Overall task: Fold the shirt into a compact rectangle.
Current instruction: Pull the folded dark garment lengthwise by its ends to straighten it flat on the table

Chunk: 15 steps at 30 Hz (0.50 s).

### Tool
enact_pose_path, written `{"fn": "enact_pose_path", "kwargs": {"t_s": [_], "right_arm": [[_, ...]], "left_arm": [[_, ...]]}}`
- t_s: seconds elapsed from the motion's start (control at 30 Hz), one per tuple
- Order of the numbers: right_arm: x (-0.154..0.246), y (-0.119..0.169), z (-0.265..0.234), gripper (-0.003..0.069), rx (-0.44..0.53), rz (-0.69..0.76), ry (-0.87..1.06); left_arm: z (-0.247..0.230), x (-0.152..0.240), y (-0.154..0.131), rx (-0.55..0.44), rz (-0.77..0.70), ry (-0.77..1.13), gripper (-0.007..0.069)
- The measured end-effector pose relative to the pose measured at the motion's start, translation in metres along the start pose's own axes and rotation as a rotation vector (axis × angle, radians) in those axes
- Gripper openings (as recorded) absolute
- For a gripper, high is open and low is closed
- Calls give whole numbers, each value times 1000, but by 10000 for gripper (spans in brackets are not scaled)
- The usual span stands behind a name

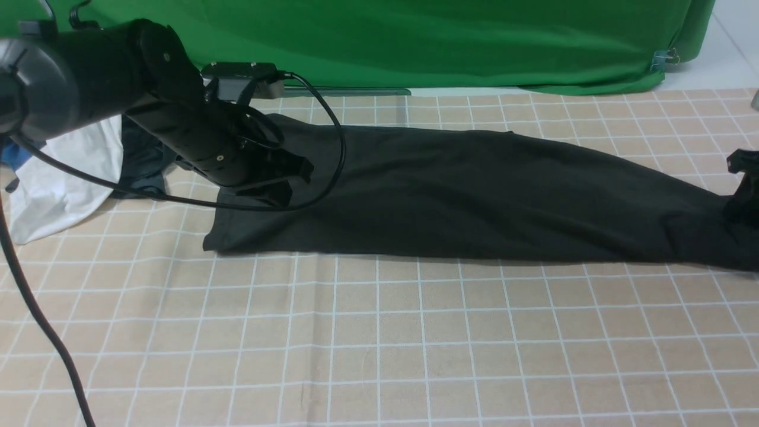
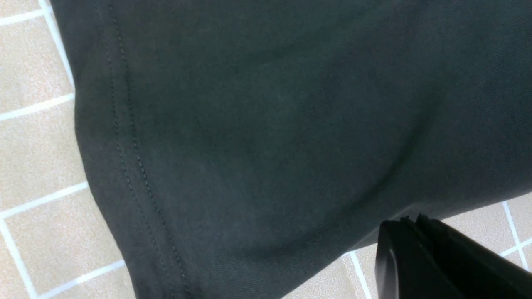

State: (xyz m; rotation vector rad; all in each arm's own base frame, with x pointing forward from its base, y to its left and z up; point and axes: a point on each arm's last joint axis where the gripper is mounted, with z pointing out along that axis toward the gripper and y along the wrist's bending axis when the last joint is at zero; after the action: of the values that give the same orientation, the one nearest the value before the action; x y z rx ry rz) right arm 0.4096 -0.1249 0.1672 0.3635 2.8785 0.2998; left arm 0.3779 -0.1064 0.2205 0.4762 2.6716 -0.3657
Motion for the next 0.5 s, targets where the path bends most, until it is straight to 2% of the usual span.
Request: {"fn": "enact_pose_path", "kwargs": {"t_s": [0.1, 0.13, 0.17, 0.2, 0.27, 0.5], "right_arm": [[0, 4, 3, 316, 14, -36, 3], [-1, 7, 5, 259, 27, -62, 2], [-1, 7, 5, 248, 29, -66, 3], [-1, 10, 7, 155, 44, -98, 5], [-2, 12, 8, 77, 71, -134, 8], [-4, 11, 1, 64, 147, -172, 5]], "left_arm": [[0, 0, 0, 0, 0, 0, 18], [0, 0, 0, 0, 1, 0, 18], [0, 0, 0, 0, 1, 0, 18], [0, 0, 0, -1, 2, 0, 18], [0, 0, 0, -1, 2, 0, 18], [0, 0, 0, -1, 3, 0, 18]]}}
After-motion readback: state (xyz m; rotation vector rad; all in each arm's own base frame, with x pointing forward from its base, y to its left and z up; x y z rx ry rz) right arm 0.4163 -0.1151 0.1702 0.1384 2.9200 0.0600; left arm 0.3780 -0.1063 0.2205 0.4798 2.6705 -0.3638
